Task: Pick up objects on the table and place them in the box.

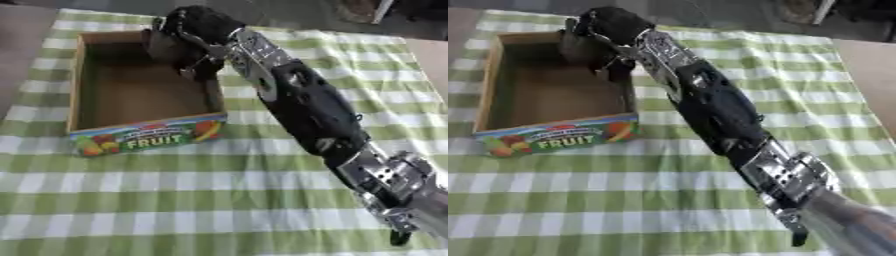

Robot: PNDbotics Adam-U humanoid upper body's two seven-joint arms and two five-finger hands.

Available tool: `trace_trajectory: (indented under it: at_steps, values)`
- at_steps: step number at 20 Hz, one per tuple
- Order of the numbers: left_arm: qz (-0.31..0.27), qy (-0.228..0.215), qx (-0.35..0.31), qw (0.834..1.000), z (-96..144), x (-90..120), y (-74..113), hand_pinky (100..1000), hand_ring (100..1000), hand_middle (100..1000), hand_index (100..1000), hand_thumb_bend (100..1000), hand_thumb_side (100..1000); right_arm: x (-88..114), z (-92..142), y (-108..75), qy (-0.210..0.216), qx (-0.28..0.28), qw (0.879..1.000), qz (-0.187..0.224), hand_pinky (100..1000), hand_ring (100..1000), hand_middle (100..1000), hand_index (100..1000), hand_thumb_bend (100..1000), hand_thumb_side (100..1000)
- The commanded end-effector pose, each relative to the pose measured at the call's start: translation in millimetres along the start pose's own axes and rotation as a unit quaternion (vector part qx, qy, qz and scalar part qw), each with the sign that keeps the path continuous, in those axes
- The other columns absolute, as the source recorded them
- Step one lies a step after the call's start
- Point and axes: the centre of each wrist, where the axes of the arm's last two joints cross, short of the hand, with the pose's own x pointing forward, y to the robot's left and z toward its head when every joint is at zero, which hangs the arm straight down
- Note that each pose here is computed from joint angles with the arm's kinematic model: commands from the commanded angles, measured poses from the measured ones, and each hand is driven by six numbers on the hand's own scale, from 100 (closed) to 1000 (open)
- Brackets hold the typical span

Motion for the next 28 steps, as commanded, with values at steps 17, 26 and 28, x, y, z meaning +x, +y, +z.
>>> trace_trajectory:
  at_steps: [17, 26, 28]
  values:
    - [0.017, -0.037, 0.002, 0.999, -10, 8, -4.2, 297, 340, 572, 405, 100, 794, 42, -1, -35.3, -0.088, -0.071, 0.993, -0.028, 921, 947, 621, 760, 100, 199]
    - [0.038, -0.051, -0.006, 0.998, -14, 9, -10.9, 299, 342, 572, 413, 100, 790, 20, -5, 11.9, -0.074, 0.006, 0.993, -0.091, 928, 974, 639, 777, 100, 198]
    - [0.039, -0.051, -0.007, 0.998, -14, 8, -11.0, 299, 341, 572, 412, 100, 791, 19, -5, 15.7, -0.081, 0.024, 0.993, -0.087, 928, 977, 650, 785, 100, 198]
